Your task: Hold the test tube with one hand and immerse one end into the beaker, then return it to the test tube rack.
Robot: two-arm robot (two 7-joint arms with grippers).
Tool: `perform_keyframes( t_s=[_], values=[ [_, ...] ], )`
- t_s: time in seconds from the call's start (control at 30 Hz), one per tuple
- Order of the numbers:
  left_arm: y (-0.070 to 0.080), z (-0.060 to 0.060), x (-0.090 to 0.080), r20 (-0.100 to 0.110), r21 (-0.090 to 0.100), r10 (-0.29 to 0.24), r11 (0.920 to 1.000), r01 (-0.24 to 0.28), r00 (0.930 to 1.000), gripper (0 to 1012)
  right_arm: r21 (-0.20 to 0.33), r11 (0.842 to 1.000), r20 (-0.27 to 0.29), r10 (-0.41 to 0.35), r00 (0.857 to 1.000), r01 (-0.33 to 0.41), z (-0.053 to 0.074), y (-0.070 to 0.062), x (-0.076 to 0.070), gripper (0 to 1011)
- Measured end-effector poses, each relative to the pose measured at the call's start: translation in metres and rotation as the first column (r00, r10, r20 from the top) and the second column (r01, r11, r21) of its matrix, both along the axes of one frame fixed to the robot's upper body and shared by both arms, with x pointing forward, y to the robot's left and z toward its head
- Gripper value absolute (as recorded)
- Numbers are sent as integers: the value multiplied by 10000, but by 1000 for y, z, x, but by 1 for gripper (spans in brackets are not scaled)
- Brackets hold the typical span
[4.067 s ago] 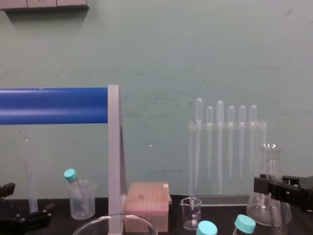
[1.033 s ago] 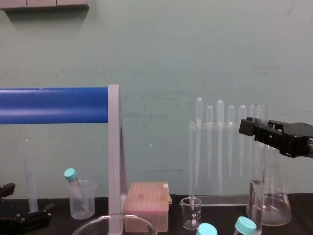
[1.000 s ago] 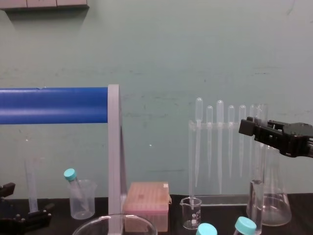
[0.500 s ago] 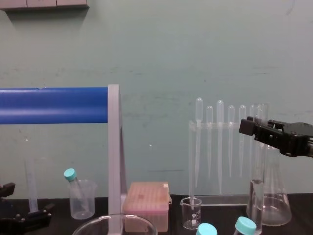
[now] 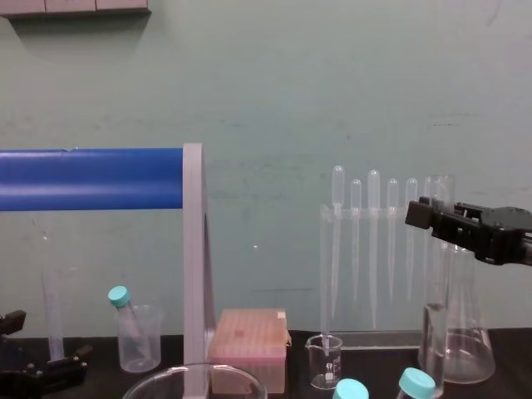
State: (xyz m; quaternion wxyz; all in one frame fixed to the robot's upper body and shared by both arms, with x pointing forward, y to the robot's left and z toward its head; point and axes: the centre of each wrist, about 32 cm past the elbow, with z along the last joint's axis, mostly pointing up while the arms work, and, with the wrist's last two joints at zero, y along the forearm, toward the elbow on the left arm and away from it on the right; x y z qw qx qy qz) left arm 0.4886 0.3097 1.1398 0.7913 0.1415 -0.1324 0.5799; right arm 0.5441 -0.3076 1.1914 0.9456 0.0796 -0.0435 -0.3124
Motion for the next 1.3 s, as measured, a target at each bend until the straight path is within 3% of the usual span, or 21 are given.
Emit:
perform_keyframes(
  t_s=[0.27, 0.57, 0.7, 0.73, 0.83, 1.07, 1.1, 1.2, 1.3],
  values=[
    [0, 0, 0, 0, 0, 0, 10000, 0, 10000, 1000, 243, 9950, 266, 959, 9950, -965, 11, 10, 16, 234],
    [0, 0, 0, 0, 0, 0, 10000, 0, 10000, 1000, 341, 9648, 774, 2575, 9632, -2607, 32, 37, 39, 234],
    [0, 0, 0, 0, 0, 0, 10000, 0, 10000, 1000, 347, 9441, 1027, 3229, 9408, -3278, 41, 51, 47, 234],
    [0, 0, 0, 0, 0, -1, 10000, 1, 10000, 1000, 347, 9441, 1027, 3229, 9408, -3278, 41, 51, 47, 234],
    [0, 0, 0, 0, 1, 0, 10000, 0, 10000, 1000, 347, 9245, 1180, 3734, 9201, -3796, 48, 62, 51, 234],
    [0, 0, 0, 0, 1, 0, 10000, 0, 10000, 1000, 454, 8859, 1286, 4530, 8822, -4616, 54, 77, 53, 234],
    [0, 0, 0, 0, 1, 0, 10000, 0, 10000, 1000, 454, 8712, 1292, 4800, 8677, -4887, 56, 83, 54, 234],
    [0, 0, 0, 0, 0, 0, 10000, 0, 10000, 1000, 428, 8534, 1280, 5109, 8500, -5194, 56, 91, 55, 234],
    [0, 0, 0, 0, 1, -1, 10000, 1, 10000, 1000, 419, 8409, 1234, 5315, 8380, -5395, 56, 96, 56, 234]
  ],
)
